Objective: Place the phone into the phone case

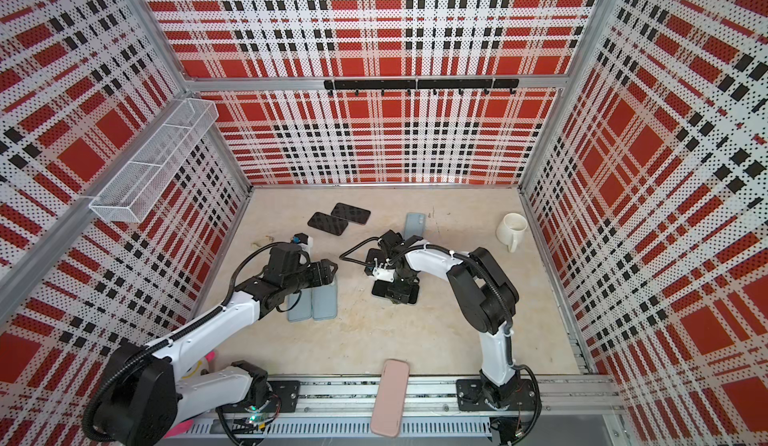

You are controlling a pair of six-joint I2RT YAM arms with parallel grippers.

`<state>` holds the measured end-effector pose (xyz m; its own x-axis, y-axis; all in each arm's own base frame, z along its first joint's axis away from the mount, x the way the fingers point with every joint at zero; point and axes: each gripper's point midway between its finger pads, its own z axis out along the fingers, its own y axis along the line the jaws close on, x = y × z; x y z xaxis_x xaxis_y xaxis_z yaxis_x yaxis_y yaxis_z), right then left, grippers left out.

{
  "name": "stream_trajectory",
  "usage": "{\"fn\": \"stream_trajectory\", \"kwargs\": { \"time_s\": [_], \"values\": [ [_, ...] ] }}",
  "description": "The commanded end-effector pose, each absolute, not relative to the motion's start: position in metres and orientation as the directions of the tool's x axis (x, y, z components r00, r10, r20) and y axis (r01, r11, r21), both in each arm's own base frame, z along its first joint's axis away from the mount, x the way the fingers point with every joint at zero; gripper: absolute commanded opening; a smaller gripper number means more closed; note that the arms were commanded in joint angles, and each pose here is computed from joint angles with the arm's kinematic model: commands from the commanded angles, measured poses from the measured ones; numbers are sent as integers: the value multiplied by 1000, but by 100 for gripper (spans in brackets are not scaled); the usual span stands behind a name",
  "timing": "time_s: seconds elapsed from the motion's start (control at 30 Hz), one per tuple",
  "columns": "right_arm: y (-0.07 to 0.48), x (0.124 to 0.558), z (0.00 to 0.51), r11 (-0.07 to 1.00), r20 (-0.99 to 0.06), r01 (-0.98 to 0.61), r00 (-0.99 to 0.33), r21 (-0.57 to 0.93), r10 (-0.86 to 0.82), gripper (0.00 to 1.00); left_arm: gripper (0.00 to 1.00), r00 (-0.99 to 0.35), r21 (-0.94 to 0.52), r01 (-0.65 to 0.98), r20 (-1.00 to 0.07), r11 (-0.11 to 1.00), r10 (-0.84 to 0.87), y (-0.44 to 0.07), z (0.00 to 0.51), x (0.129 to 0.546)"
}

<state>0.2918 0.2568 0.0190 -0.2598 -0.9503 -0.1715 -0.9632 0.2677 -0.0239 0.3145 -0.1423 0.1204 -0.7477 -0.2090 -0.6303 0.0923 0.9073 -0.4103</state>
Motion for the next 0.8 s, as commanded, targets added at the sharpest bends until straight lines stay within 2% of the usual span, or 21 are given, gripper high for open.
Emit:
{"fn": "stream_trajectory", "kwargs": {
  "time_s": [0.0, 0.23, 0.33, 0.47, 0.63, 0.77],
  "values": [
    [255, 292, 33, 309, -186, -949, -293, -65, -938, 77, 78, -734, -406, 117, -650, 906, -197, -142, 123, 317],
    [247, 297, 71, 405, -249, -903, -364, -141, -898, 65, 78, -737, -400, 126, -650, 908, -184, -145, 120, 323],
    [232, 305, 89, 493, -279, -852, -437, -177, -855, 61, 78, -742, -400, 137, -647, 906, -174, -149, 119, 328],
    [201, 327, 112, 665, -346, -725, -586, -180, -733, 59, 78, -742, -402, 150, -649, 904, -166, -155, 120, 335],
    [181, 347, 129, 779, -388, -599, -684, -186, -618, 57, 78, -735, -381, 157, -662, 911, -150, -163, 123, 342],
    [148, 384, 134, 912, -428, -369, -806, -180, -410, 54, 79, -729, -366, 171, -671, 915, -133, -174, 125, 342]
  ]
}}
